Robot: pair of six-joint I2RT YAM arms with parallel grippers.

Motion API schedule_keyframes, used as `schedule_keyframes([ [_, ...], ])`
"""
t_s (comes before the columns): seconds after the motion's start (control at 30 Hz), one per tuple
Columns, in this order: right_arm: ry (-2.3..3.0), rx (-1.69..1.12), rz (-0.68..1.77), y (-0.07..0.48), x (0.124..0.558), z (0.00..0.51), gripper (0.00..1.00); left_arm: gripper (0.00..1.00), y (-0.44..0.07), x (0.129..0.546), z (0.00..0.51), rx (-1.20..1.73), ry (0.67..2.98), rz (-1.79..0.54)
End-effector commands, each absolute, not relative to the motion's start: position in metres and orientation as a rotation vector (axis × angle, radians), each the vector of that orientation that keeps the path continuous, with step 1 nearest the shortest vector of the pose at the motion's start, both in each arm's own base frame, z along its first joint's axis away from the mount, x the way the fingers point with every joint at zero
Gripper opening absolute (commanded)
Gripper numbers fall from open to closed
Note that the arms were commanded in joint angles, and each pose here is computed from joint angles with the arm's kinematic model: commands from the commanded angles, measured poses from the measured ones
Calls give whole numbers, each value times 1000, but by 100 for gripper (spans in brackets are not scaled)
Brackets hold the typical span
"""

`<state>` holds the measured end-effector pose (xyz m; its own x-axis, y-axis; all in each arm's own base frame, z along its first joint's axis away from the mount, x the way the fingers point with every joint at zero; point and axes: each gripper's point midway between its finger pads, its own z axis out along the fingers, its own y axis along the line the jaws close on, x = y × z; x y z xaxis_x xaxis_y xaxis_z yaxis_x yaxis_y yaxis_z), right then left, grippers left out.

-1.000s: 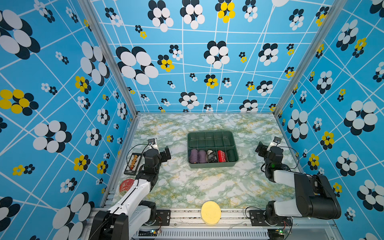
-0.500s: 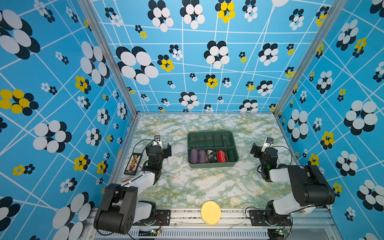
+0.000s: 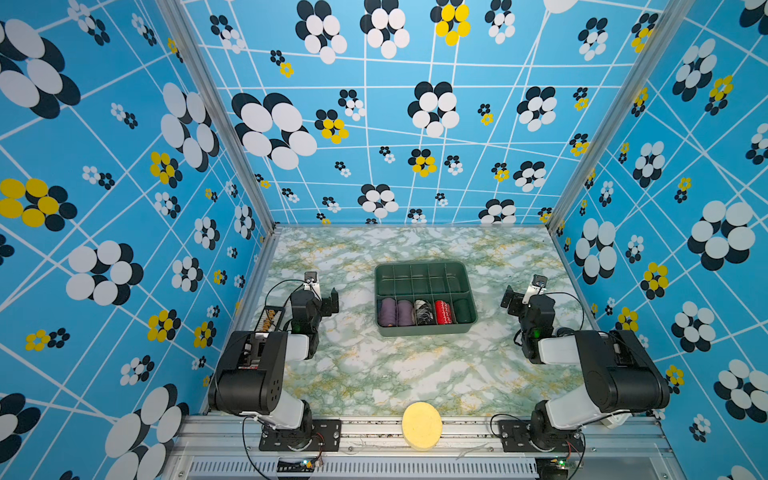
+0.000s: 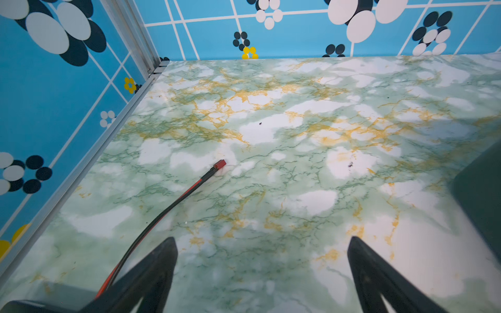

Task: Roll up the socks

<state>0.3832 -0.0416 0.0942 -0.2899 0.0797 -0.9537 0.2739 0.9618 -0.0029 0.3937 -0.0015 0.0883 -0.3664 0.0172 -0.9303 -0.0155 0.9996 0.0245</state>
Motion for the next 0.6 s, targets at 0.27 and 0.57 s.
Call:
schedule_keyframes([
  [0.27, 1850, 251, -218, -42, 388, 98, 100, 99, -9, 399, 95, 22, 1913, -19],
  [0.57, 1850, 248, -217, -41, 388, 98, 100, 99, -10, 397, 97, 26, 1901, 22],
])
